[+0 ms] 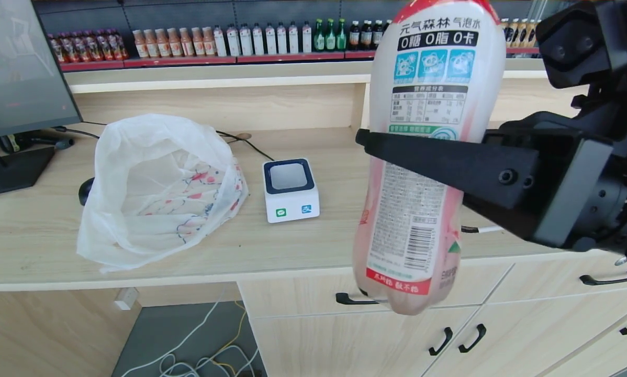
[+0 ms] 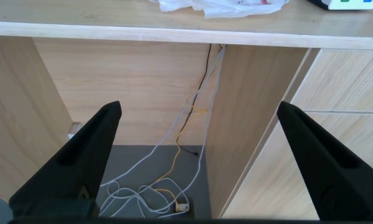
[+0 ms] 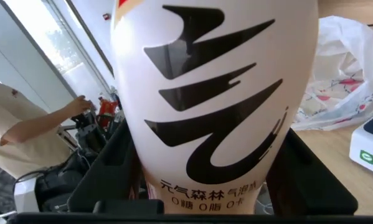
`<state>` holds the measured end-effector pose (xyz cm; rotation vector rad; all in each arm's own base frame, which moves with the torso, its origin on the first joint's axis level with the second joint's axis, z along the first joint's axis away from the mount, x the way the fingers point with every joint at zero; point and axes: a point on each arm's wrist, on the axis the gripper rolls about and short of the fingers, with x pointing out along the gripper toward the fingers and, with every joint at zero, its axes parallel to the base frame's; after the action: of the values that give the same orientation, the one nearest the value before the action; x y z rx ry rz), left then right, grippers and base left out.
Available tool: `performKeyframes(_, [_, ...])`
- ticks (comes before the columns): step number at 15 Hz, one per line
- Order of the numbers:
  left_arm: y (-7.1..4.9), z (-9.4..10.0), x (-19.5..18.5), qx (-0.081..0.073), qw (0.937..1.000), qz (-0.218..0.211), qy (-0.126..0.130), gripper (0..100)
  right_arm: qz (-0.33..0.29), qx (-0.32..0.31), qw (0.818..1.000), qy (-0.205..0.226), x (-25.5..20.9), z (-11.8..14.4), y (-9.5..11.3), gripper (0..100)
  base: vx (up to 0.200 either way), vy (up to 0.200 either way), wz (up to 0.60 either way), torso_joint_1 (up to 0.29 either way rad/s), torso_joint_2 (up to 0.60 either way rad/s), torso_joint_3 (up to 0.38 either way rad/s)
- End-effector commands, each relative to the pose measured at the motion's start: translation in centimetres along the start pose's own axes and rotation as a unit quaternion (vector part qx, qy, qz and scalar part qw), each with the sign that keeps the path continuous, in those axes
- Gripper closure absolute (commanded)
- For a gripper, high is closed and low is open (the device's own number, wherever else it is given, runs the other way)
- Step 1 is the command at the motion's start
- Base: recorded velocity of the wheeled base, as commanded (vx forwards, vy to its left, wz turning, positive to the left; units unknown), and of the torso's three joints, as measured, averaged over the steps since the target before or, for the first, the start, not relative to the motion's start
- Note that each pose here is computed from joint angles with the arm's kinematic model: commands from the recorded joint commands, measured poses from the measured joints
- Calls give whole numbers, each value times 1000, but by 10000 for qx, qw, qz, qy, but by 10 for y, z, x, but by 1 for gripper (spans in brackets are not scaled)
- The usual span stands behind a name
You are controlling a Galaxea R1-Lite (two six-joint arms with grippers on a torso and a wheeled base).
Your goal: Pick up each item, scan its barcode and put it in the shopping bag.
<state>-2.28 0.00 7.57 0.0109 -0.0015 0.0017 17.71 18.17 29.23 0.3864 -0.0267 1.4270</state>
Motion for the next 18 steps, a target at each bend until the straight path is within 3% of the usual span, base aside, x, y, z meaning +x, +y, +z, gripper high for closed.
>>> performKeyframes(1, [0, 0, 0, -1, 10000, -1, -8, 0, 176, 63, 9998, -113, 9, 8, 5, 100, 0, 0, 0, 0, 0, 0])
performKeyframes(7, [0, 0, 0, -1, 10000, 7, -8, 0, 615, 385, 9974, -42, 18, 10, 17, 100, 0, 0, 0, 0, 0, 0])
performKeyframes(18, [0, 0, 0, -1, 10000, -1, -8, 0, 603, 463, 9971, 44, 26, 4, 11, 100, 0, 0, 0, 0, 0, 0])
